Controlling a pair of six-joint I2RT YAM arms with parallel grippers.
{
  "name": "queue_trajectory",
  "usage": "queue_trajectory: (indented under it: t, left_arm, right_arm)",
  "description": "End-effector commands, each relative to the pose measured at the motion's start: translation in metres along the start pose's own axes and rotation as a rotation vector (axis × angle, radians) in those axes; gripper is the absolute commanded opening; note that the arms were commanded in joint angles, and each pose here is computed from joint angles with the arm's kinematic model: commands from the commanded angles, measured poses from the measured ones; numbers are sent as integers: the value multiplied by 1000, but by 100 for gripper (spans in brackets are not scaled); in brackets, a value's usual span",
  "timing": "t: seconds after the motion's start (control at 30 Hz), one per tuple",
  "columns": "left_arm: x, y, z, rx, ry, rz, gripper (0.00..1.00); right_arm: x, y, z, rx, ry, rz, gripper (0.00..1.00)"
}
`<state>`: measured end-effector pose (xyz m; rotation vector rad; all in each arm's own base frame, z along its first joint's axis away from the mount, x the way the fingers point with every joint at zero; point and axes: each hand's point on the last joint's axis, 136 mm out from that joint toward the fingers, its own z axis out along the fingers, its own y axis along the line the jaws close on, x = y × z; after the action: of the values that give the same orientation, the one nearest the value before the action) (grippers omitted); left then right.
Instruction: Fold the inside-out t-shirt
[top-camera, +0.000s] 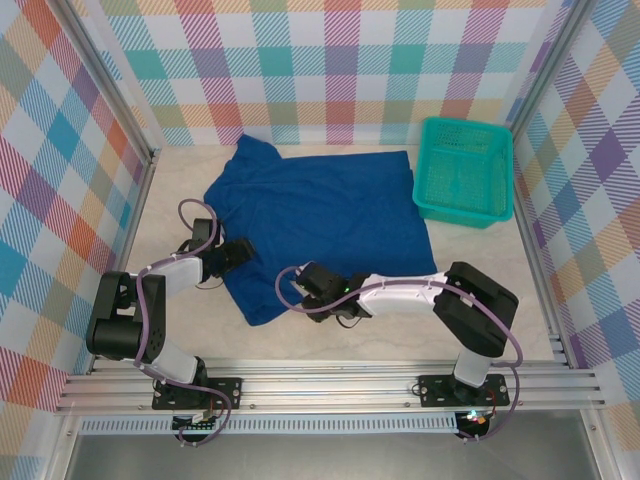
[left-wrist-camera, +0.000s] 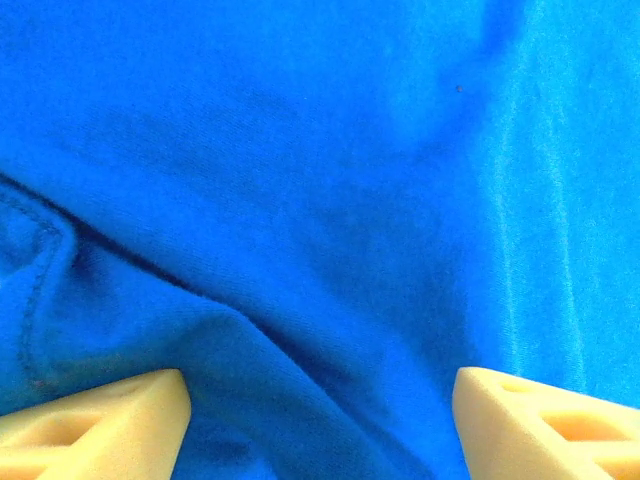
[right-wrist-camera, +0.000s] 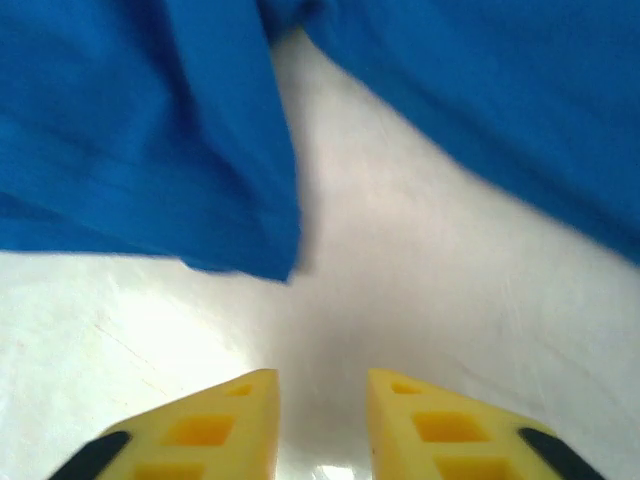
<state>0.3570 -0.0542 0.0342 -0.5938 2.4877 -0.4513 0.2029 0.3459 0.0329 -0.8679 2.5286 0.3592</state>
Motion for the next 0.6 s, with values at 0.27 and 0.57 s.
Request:
queue_trajectory:
  t: [0.27, 0.57]
  left_arm:
    - [15, -13, -39, 63, 40, -50, 82]
    - [61, -26, -69, 145, 115, -42, 82]
  right_arm:
    - [-60, 54, -31, -262, -200, -85, 48]
    - [-70, 83, 4, -418, -162, -43, 42]
